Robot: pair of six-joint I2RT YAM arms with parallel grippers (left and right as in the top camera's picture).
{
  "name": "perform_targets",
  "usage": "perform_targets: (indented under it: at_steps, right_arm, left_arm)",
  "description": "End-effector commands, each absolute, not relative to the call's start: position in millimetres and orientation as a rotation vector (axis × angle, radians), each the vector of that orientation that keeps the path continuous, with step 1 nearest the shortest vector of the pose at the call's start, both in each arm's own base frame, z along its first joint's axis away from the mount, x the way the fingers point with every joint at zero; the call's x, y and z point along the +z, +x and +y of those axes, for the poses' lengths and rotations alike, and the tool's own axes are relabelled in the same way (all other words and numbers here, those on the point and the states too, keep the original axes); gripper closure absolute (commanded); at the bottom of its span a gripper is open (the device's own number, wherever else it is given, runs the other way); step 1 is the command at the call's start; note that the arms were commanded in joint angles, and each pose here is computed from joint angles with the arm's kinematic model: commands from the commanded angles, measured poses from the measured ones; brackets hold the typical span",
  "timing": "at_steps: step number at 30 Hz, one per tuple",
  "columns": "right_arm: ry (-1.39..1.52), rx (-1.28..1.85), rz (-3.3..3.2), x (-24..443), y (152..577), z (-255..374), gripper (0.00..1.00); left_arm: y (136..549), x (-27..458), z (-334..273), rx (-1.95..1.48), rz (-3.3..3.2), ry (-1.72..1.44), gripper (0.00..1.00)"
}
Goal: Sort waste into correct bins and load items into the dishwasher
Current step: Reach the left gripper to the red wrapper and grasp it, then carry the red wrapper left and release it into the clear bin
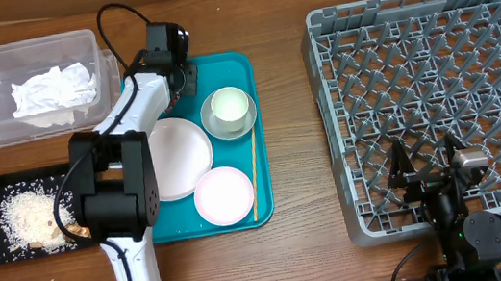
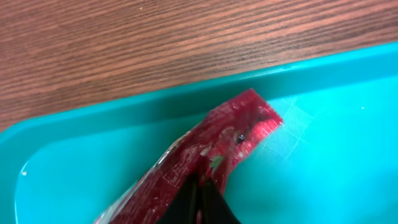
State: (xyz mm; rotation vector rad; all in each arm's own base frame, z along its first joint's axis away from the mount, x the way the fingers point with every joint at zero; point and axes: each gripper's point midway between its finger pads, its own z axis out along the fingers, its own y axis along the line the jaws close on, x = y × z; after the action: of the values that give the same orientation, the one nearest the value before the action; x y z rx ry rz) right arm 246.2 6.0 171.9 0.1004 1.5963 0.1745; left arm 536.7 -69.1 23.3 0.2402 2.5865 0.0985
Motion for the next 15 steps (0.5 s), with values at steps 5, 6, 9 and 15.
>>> perform_targets:
  at_steps: [5,6,9,15]
  right_arm:
    - [0.108,0.157,1.591,170.3,246.4,2.8,0.0]
    - [0.108,0.157,1.591,170.3,246.4,2.8,0.0]
    - [0.108,0.157,1.591,170.3,246.4,2.8,0.0]
    - [0.108,0.157,1.591,170.3,246.4,2.8,0.0]
  left_arm:
    - [559.1,109.0,-71.7,0.021,2.435,0.055,0.96]
    - [560.5,120.9,-72.0,0.017,2.411,0.052,0.96]
    - [560.8,150.7,-72.0,0.008,2.354,0.047,0.96]
    - [555.6,216.7,-61.9,0.025,2.223,-0.01,0.96]
